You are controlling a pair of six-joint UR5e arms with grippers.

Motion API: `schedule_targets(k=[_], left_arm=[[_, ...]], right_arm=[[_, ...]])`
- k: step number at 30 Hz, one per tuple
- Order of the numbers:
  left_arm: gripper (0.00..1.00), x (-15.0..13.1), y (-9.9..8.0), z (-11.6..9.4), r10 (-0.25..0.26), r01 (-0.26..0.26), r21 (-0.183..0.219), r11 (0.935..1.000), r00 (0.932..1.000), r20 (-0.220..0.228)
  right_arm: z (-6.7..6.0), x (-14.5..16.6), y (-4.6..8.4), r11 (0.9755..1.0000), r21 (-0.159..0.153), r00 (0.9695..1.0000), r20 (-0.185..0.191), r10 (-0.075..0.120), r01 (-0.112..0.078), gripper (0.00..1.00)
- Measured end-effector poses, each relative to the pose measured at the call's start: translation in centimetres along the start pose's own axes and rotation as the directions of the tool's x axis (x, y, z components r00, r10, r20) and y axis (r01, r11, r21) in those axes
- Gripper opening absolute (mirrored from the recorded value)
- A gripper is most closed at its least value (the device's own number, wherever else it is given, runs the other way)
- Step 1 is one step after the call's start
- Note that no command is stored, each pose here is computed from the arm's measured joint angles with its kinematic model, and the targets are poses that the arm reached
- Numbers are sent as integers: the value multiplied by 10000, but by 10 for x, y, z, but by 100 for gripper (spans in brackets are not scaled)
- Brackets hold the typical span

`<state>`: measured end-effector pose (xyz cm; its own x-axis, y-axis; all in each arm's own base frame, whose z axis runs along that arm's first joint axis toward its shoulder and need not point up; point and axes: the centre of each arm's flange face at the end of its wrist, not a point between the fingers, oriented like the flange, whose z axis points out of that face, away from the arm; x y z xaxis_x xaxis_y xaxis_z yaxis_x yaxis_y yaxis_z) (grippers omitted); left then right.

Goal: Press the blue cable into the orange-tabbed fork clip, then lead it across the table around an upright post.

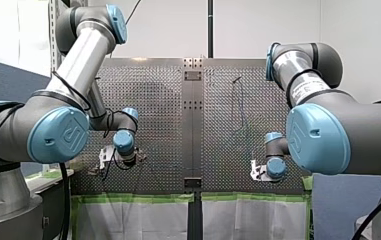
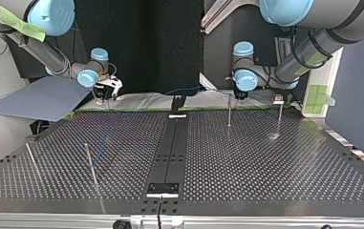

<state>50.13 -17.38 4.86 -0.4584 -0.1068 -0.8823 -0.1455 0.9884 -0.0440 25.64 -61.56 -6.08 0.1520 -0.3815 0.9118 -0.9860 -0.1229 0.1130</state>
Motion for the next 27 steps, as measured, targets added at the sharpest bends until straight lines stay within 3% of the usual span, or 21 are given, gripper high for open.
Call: schedule_targets(k=[13, 27], left_arm=[[1, 2, -8, -2, -337, 346, 602, 9976, 9993, -168], [1, -1, 2, 3, -750, 756, 423, 9962, 9971, -154]], right_arm=[[0, 0, 0, 10000, -21, 10000, 4, -11, 11, 0], [0, 0, 0, 10000, -12, 10000, 3, -31, 31, 0]])
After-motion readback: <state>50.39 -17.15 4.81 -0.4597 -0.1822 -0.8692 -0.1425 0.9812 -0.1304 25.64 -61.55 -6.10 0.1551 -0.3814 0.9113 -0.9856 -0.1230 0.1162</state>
